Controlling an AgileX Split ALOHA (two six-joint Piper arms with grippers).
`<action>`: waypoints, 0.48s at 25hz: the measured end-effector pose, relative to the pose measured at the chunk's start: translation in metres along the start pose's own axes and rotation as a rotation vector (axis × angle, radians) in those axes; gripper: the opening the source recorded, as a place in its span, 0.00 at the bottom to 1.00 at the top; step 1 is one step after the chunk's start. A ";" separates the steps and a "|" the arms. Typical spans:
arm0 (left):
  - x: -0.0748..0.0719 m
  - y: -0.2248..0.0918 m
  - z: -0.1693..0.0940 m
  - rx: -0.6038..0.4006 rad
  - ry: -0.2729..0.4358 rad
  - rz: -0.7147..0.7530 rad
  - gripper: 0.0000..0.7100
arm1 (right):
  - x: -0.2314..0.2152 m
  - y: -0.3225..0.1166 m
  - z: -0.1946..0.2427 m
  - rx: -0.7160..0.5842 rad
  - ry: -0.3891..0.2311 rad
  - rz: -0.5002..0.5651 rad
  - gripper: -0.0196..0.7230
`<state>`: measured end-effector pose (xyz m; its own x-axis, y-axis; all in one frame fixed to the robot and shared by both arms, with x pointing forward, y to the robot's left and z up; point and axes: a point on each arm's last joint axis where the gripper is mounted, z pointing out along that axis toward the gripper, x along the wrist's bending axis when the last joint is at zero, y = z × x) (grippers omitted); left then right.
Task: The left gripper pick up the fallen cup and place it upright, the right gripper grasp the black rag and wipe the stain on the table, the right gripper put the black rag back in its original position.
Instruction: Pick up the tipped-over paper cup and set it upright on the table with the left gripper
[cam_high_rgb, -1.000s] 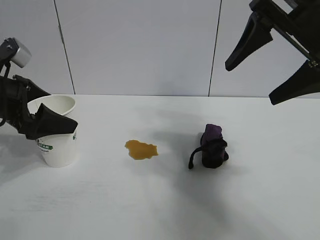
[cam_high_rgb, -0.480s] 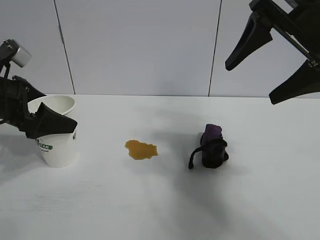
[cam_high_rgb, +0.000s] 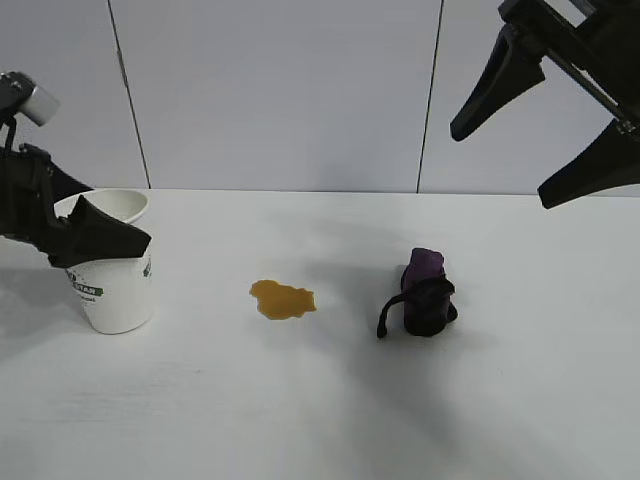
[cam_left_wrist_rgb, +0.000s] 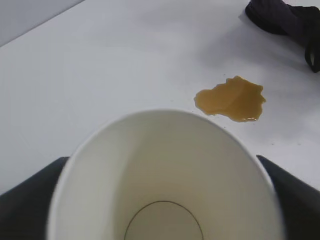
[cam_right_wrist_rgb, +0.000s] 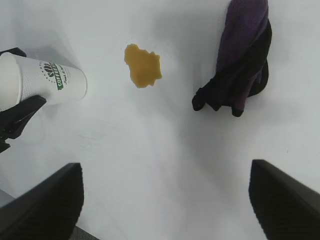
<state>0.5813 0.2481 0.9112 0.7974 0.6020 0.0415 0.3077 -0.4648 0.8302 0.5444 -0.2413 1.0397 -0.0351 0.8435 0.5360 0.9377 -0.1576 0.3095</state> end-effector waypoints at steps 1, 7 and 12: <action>0.000 0.000 0.000 0.001 0.001 -0.006 0.93 | 0.000 0.000 0.000 0.000 0.000 0.000 0.86; 0.000 -0.006 0.000 0.064 0.005 -0.004 0.97 | 0.000 0.000 0.000 0.000 0.001 0.001 0.86; -0.002 -0.004 0.000 0.045 -0.027 -0.011 0.98 | 0.000 0.000 0.000 -0.004 0.000 0.001 0.86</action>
<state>0.5779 0.2488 0.9079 0.8072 0.5901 0.0167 0.3396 -0.4873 0.8045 0.5447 -0.2414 1.0398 -0.0345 0.8436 0.5359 0.9363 -0.1603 0.3125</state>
